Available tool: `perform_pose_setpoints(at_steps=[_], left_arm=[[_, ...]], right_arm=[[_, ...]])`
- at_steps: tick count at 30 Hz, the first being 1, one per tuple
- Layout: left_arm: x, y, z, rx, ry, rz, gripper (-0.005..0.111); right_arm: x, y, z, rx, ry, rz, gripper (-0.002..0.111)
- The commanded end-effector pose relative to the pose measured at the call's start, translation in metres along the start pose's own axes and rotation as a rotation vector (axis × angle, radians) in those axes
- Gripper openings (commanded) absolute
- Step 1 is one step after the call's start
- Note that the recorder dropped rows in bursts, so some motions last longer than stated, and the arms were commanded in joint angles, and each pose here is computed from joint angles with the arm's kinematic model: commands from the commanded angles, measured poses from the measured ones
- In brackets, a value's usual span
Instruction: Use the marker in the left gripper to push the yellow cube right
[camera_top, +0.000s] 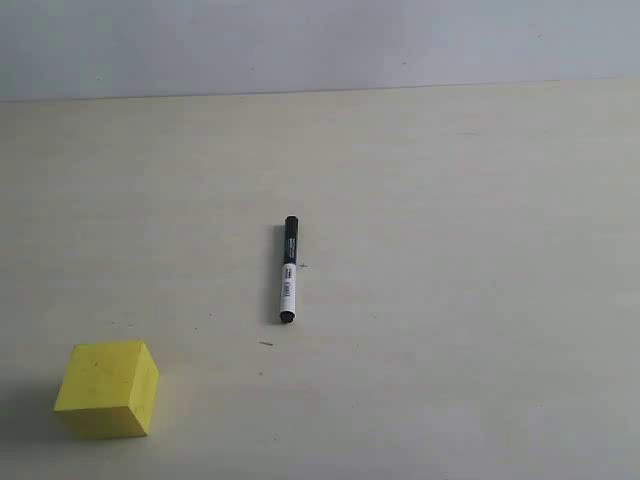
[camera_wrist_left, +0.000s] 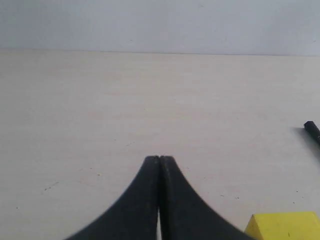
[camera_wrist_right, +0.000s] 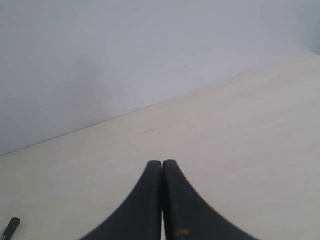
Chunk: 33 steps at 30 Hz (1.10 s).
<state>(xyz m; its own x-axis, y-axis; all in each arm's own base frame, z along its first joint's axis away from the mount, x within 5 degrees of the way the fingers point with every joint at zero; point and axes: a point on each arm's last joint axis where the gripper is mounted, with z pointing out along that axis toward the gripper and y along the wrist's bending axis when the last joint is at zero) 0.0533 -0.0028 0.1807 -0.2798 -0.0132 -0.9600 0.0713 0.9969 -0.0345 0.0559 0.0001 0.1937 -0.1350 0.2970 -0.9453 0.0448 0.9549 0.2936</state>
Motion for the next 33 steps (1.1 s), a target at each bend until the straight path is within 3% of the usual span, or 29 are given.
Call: perform_pose_setpoints(at_steps=[1, 10, 15, 17, 19, 21, 26, 30, 33], left_arm=[[-0.001, 0.0, 0.0, 0.003, -0.017, 0.0, 0.0], [-0.001, 0.0, 0.0, 0.002, -0.017, 0.008, 0.0], [-0.004, 0.004, 0.0, -0.048, -0.042, 0.262, 0.0], [-0.01, 0.005, -0.001, -0.073, -0.105, 0.414, 0.0], [-0.02, 0.0, -0.003, -0.054, -0.227, 0.438, 0.0], [-0.036, -0.007, -0.008, -0.006, -0.424, 0.402, 0.0], [-0.062, -0.018, -0.028, 0.172, -0.782, 0.13, 0.0], [-0.071, -0.023, -0.04, 0.341, -0.91, -0.09, 0.0], [-0.073, -0.024, -0.044, 0.371, -0.953, -0.114, 0.0]], right_arm=[[0.0, 0.0, 0.0, 0.002, -0.016, 0.0, 0.0], [0.0, 0.0, 0.0, 0.002, -0.016, 0.0, 0.0], [-0.001, 0.0, 0.0, 0.0, -0.025, 0.0, 0.0], [-0.001, 0.0, 0.0, 0.001, -0.023, 0.0, 0.0], [-0.001, 0.0, 0.0, 0.001, -0.023, 0.0, 0.0], [-0.001, 0.0, 0.0, 0.001, -0.023, 0.0, 0.0], [-0.001, 0.0, 0.0, 0.001, -0.023, 0.0, 0.0], [-0.001, 0.0, 0.0, 0.001, -0.023, 0.0, 0.0], [-0.001, 0.0, 0.0, 0.001, -0.023, 0.0, 0.0]])
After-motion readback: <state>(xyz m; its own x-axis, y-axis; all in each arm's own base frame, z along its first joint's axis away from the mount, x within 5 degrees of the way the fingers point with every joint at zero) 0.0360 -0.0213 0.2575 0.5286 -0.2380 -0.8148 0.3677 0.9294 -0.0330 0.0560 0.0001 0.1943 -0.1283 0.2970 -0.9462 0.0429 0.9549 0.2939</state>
